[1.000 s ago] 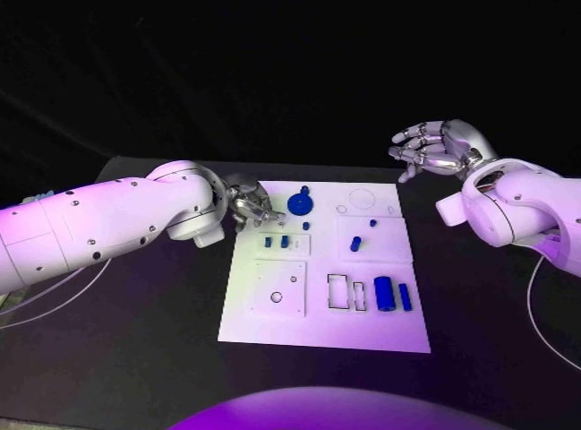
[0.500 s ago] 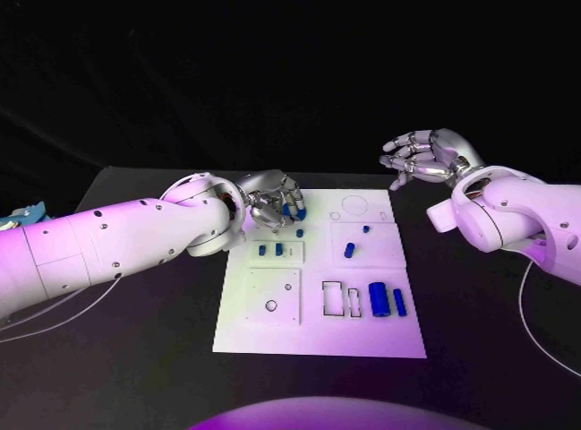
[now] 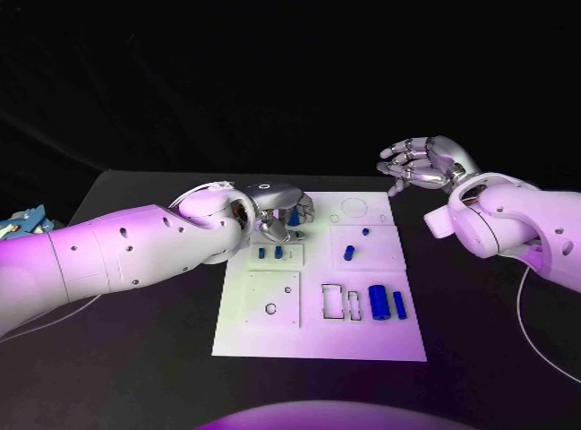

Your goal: Assemble the parts on the task board

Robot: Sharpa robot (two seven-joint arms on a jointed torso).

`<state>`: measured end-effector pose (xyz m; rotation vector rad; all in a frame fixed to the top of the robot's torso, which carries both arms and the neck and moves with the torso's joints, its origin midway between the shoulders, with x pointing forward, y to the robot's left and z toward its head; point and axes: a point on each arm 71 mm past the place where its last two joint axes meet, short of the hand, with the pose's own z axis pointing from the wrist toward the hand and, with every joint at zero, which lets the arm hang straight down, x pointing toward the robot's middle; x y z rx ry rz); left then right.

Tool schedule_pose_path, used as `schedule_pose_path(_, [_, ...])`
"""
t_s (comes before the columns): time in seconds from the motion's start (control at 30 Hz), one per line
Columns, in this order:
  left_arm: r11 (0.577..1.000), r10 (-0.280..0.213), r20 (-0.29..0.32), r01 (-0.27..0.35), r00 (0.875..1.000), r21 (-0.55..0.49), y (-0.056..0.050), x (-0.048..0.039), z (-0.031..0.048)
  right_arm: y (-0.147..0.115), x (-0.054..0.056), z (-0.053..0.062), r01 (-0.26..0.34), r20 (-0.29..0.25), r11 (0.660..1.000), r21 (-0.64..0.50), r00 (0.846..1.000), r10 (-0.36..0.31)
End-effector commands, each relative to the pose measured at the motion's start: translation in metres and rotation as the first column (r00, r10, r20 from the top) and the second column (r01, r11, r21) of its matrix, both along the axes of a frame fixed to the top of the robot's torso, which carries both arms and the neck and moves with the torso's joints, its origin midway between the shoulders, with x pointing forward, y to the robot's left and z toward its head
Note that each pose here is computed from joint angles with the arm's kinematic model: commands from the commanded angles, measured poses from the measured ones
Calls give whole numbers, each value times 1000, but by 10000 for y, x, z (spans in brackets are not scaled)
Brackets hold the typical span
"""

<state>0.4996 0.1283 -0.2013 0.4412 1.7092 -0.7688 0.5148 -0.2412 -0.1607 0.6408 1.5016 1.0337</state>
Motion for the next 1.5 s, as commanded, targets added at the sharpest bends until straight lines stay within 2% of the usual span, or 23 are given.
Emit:
schedule_pose_path(0.03, [991,-62,40,57,997,122,-43,-5,-52,13,-2,4,-10,9,1000,1,1000,10])
schedule_pose_path(0.7, [975,-25,-10,27,1000,222,-65,92,-154,33,-10,7,-13,12,1000,2,1000,13])
schedule_pose_path(1.1, [977,-13,6,12,1000,214,-109,136,-154,41,-11,8,-15,12,1000,2,1000,15])
schedule_pose_path(1.5, [975,-23,-7,24,1000,220,-151,145,-169,51,-10,7,-17,11,1000,3,1000,17])
